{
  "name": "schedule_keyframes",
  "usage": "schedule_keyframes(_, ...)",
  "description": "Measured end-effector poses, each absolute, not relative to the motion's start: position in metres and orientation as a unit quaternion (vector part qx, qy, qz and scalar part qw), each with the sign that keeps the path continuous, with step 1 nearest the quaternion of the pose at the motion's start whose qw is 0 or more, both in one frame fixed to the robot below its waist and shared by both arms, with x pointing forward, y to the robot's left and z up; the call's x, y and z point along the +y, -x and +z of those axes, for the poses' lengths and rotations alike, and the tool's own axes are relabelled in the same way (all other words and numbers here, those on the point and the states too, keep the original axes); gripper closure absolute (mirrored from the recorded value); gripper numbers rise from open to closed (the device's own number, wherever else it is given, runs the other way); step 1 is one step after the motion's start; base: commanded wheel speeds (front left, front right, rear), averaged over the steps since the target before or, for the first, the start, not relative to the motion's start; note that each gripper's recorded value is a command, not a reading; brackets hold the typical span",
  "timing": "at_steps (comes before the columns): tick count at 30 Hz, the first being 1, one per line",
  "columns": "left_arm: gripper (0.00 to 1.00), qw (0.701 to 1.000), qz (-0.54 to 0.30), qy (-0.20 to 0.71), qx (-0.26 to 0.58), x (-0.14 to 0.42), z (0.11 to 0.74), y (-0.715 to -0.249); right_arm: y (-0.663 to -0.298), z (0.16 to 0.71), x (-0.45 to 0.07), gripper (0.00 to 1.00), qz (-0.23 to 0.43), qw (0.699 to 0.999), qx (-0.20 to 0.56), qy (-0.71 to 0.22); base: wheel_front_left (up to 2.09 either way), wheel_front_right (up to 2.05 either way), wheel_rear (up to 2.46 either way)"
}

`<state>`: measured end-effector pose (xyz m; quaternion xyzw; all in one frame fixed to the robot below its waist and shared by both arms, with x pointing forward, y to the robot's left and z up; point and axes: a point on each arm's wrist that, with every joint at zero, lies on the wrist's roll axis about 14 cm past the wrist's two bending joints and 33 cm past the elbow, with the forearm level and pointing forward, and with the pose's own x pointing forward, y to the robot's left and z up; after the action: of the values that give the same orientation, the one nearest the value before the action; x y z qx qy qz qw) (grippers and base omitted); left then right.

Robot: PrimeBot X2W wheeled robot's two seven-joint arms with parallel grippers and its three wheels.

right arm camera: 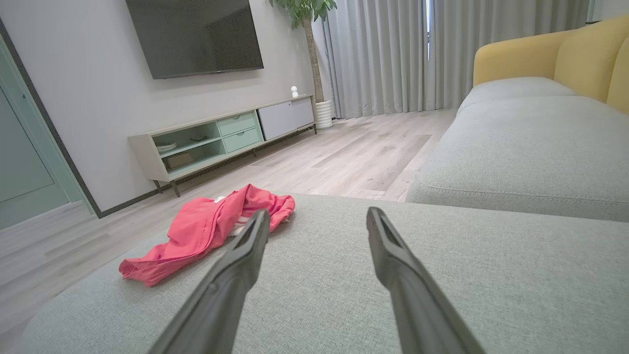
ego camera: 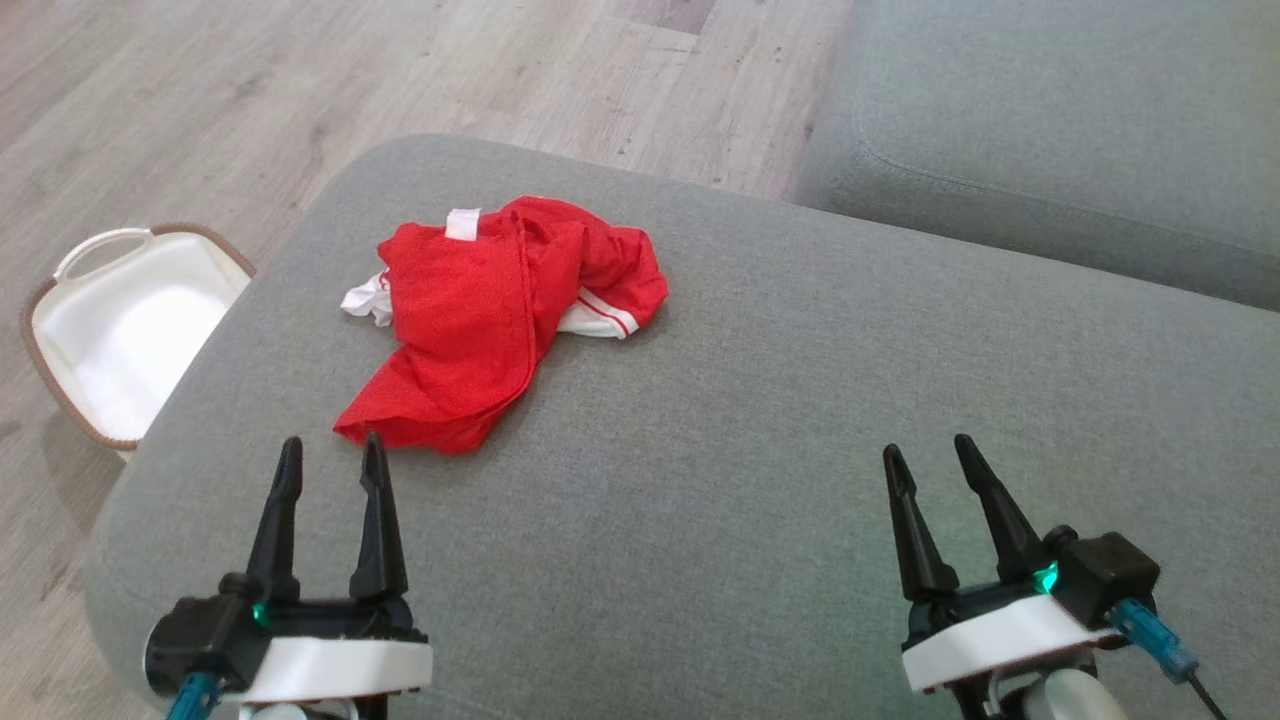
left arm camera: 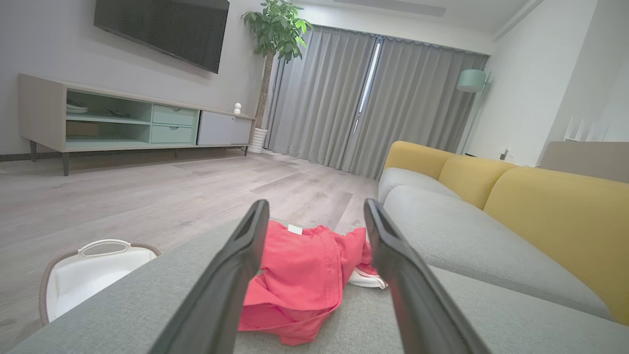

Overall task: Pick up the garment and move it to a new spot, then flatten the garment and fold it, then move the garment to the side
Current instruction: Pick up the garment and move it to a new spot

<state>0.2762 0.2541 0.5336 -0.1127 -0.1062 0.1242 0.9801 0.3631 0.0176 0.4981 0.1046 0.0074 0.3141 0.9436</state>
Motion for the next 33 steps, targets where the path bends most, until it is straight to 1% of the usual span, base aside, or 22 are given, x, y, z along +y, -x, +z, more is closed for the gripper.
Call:
schedule_keyframes(5,0.0,0.979,0.131,0.116,-0.102,0.258,0.531,-0.276,-0.363,0.495,0.02,0.0,0.318,0.942,0.013,-0.106,0.0,0.0,0.0)
schedule_keyframes(9,0.0,0.979,0.139,0.114,-0.095,0.265,0.528,-0.285,-0.369,0.489,0.013,0.0,0.305,0.946,0.019,-0.109,0.0,0.0,0.0)
schedule_keyframes(13,0.0,0.982,0.119,0.084,-0.119,0.271,0.552,-0.318,-0.38,0.486,0.005,0.0,0.293,0.95,0.016,-0.105,0.0,0.0,0.0)
schedule_keyframes(18,0.0,0.986,0.087,0.028,-0.141,0.287,0.588,-0.378,-0.405,0.489,-0.004,0.0,0.274,0.956,0.0,-0.103,0.0,0.0,0.0)
schedule_keyframes(21,0.0,0.992,0.07,0.0,-0.105,0.295,0.593,-0.419,-0.424,0.489,-0.014,0.0,0.257,0.961,-0.01,-0.1,0.0,0.0,0.0)
schedule_keyframes(24,0.0,0.998,0.06,0.022,-0.024,0.298,0.574,-0.463,-0.44,0.484,-0.024,0.0,0.239,0.966,-0.014,-0.097,0.0,0.0,0.0)
schedule_keyframes(27,0.0,0.998,0.037,0.0,0.042,0.293,0.554,-0.496,-0.452,0.477,-0.034,0.0,0.224,0.97,-0.015,-0.093,0.0,0.0,0.0)
schedule_keyframes(32,0.0,0.987,-0.012,-0.006,0.157,0.268,0.5,-0.531,-0.469,0.462,-0.06,0.0,0.186,0.979,-0.009,-0.089,0.0,0.0,0.0)
schedule_keyframes(33,0.0,0.987,-0.012,-0.006,0.157,0.268,0.5,-0.531,-0.469,0.462,-0.06,0.0,0.186,0.979,-0.009,-0.089,0.0,0.0,0.0)
